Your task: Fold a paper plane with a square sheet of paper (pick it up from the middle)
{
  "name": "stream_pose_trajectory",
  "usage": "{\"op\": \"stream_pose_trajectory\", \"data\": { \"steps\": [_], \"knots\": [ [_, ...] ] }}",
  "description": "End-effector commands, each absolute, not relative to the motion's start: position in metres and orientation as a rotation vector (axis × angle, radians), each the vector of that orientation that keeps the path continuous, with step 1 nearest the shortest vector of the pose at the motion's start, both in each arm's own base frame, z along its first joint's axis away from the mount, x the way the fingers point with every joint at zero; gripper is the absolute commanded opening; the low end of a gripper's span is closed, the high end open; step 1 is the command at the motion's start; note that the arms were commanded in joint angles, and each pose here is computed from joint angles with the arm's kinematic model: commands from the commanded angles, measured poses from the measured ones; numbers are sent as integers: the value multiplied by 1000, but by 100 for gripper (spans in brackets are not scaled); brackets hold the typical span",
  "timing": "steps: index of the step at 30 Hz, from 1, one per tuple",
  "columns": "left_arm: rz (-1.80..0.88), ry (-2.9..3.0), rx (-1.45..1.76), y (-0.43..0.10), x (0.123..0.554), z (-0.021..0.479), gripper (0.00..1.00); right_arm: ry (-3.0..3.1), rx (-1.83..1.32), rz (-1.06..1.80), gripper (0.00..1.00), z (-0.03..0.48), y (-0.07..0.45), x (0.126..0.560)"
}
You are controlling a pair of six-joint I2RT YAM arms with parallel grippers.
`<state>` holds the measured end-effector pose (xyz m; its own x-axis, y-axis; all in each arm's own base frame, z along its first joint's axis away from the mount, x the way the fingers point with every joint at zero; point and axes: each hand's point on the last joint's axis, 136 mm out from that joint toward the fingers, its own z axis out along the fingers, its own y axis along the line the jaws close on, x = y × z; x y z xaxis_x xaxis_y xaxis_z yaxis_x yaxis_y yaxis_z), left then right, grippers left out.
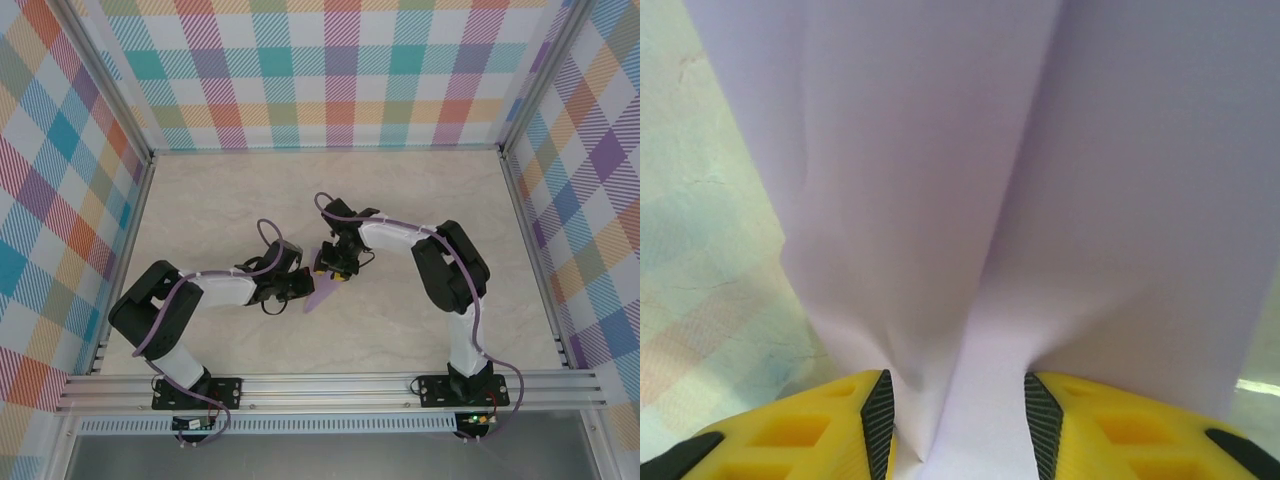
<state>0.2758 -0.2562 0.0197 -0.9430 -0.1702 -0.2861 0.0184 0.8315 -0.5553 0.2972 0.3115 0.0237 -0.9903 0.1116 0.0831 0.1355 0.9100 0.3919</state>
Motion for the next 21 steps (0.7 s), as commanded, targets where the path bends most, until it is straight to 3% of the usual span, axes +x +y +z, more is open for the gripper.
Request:
{"op": "stream_pose_trajectory", "data": {
  "steps": [1,6,11,14,21],
  "knots": [
    [-717,2804,-113,-240,262,-7,0,-3082,-156,-589,44,41,297,300],
    [-709,2824,-99,-239,259,-11,0,-3127,-31,-828,40,81,312,310],
    [-697,2835,-55,-239,257,-13,0,-3058,109,-986,9,81,332,306],
    [-684,2845,-32,-238,255,-13,0,-3003,169,-1079,1,77,345,306],
    [-649,2871,-13,-233,251,-16,0,-2979,203,-1062,0,52,348,305]
  ]
}}
